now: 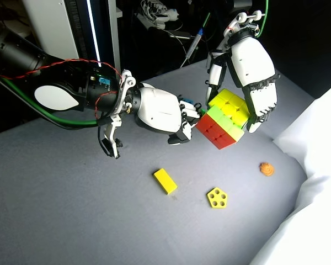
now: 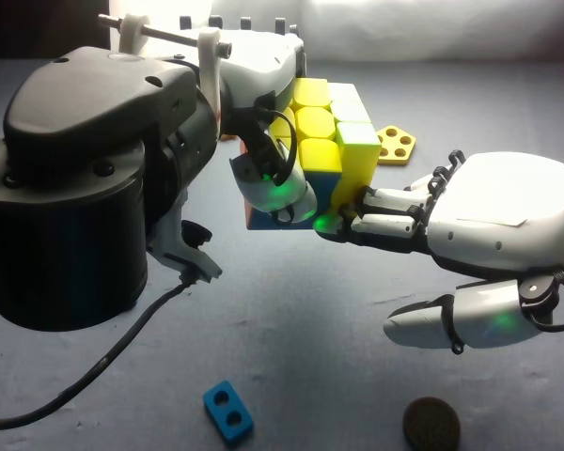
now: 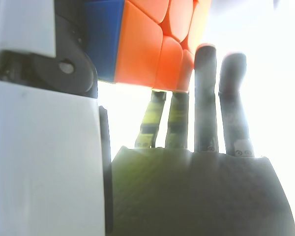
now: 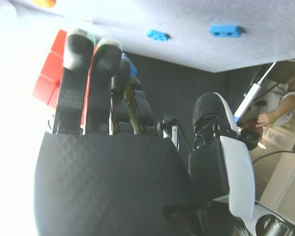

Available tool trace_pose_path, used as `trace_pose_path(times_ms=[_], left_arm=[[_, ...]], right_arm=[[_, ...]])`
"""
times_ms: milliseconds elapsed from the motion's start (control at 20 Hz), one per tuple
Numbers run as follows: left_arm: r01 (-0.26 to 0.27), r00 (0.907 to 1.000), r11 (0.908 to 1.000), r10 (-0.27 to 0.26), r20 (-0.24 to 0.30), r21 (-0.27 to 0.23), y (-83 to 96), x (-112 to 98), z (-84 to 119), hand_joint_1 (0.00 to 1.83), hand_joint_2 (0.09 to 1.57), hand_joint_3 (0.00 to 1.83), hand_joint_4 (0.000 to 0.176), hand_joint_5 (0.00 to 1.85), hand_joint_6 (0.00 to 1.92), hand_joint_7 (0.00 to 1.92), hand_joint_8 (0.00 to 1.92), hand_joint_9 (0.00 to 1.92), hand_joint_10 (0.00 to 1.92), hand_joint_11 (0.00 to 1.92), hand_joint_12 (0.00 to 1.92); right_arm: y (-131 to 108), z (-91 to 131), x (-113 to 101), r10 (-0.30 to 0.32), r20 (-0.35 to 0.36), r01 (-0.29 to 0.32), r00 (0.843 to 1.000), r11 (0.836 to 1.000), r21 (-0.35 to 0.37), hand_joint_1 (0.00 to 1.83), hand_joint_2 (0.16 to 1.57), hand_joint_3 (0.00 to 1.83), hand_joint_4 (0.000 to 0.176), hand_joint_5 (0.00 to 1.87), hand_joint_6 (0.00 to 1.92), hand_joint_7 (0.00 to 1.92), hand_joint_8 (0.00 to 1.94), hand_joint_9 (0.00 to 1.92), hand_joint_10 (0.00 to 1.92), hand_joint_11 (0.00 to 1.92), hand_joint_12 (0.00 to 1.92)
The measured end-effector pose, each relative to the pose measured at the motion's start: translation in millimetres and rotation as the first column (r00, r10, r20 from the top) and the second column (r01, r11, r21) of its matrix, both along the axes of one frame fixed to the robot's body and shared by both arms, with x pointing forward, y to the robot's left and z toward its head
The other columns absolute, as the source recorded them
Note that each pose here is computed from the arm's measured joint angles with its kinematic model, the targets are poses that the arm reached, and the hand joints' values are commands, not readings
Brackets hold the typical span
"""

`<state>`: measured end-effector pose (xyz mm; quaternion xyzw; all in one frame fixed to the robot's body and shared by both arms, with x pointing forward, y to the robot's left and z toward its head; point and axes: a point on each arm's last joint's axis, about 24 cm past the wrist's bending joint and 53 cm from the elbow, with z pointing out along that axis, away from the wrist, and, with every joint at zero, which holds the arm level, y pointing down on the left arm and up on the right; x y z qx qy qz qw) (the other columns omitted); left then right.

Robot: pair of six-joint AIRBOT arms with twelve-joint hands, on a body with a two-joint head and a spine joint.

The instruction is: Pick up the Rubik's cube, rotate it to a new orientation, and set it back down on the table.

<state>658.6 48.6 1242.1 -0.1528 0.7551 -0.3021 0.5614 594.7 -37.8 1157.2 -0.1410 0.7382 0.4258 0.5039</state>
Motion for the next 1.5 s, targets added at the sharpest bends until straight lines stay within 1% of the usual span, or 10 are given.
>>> trace_pose_path(times_ms=[250,300,450,550,600,800,1000,1050,1200,1500], left_arm=[[-0.002,1.0,1.0,0.002,0.005,0.0,0.5,1,2,0.97,1.46,0.0,0.01,0.36,1.83,0.47,1.85,0.27,1.79,0.25,1.88],[-0.005,1.0,1.0,0.005,0.007,0.0,1.5,2,2,0.99,1.44,0.0,0.0,0.35,1.85,0.51,1.78,0.31,1.72,0.27,1.85],[-0.004,0.9999,1.0,0.004,0.011,0.0,1.4,2,3,0.99,1.44,0.0,0.0,0.35,1.88,0.52,1.73,0.32,1.67,0.25,1.85],[-0.005,0.9999,1.0,0.005,0.01,0.0,1.5,2,3,0.96,1.46,0.0,0.013,0.35,1.86,0.47,1.83,0.26,1.77,0.24,1.9],[-0.005,0.9999,1.0,0.005,0.011,0.0,1.5,2,3,0.97,1.46,0.0,0.001,0.34,1.88,0.49,1.8,0.29,1.74,0.24,1.9],[-0.003,0.9999,1.0,0.003,0.011,-0.002,1.1,2,4,0.98,1.45,0.0,0.004,0.35,1.87,0.5,1.78,0.32,1.68,0.27,1.84],[0.003,0.9999,0.9999,-0.003,0.01,-0.011,-0.8,1,5,0.97,1.45,0.0,0.012,0.37,1.83,0.48,1.83,0.26,1.79,0.25,1.89],[0.004,0.9999,0.9999,-0.004,0.01,-0.011,-1.0,1,5,0.98,1.45,0.0,0.001,0.35,1.86,0.5,1.79,0.3,1.73,0.24,1.87],[0.002,0.9999,0.9999,-0.002,0.011,-0.01,-0.6,1,5,0.98,1.44,0.0,0.004,0.36,1.85,0.5,1.78,0.31,1.72,0.25,1.87],[0.013,0.9999,0.9998,-0.013,-0.004,-0.016,-3.7,-1,2,0.97,1.45,0.0,0.007,0.35,1.88,0.49,1.78,0.32,1.72,0.27,1.87]], right_arm=[[-2,-1,6,-0.017,-0.011,0.017,1.0,1.0,0.008,0.02,1.27,0.0,0.0,0.04,0.0,0.5,1.55,0.55,1.92,0.64,1.92],[-2,-1,8,-0.023,-0.018,0.023,1.0,1.0,0.013,0.01,1.28,0.0,0.0,0.03,0.0,0.5,1.54,0.55,1.92,0.64,1.92],[-3,1,9,-0.026,-0.017,0.026,1.0,1.0,0.016,0.02,1.28,0.0,0.0,0.03,0.0,0.48,1.54,0.51,1.92,0.62,1.92],[-3,1,9,-0.026,-0.016,0.027,1.0,1.0,0.013,0.0,1.28,0.0,0.0,0.03,0.0,0.49,1.55,0.53,1.92,0.66,1.92],[-3,1,9,-0.027,-0.016,0.027,1.0,1.0,0.014,0.02,1.28,0.0,0.0,0.03,0.0,0.48,1.57,0.54,1.92,0.67,1.92],[-4,2,9,-0.022,-0.001,0.022,1.0,1.0,0.005,0.03,1.27,0.0,0.0,0.02,0.01,0.5,1.55,0.54,1.92,0.63,1.92],[-10,7,7,-0.029,0.009,0.029,1.0,1.0,0.003,0.03,1.27,0.0,0.0,0.03,0.0,0.52,1.57,0.56,1.92,0.67,1.92],[-11,8,7,-0.029,0.014,0.029,0.999,1.0,0.005,0.03,1.28,0.0,0.0,0.03,0.0,0.51,1.57,0.57,1.92,0.68,1.92],[-11,11,8,-0.03,0.022,0.029,0.999,0.999,0.012,0.02,1.28,0.0,0.0,0.0,0.0,0.48,1.6,0.56,1.92,0.71,1.92],[-7,15,-5,0.023,0.047,-0.024,0.999,0.999,0.023,0.03,1.28,0.0,0.0,0.01,0.0,0.5,1.54,0.55,1.92,0.68,1.92]])
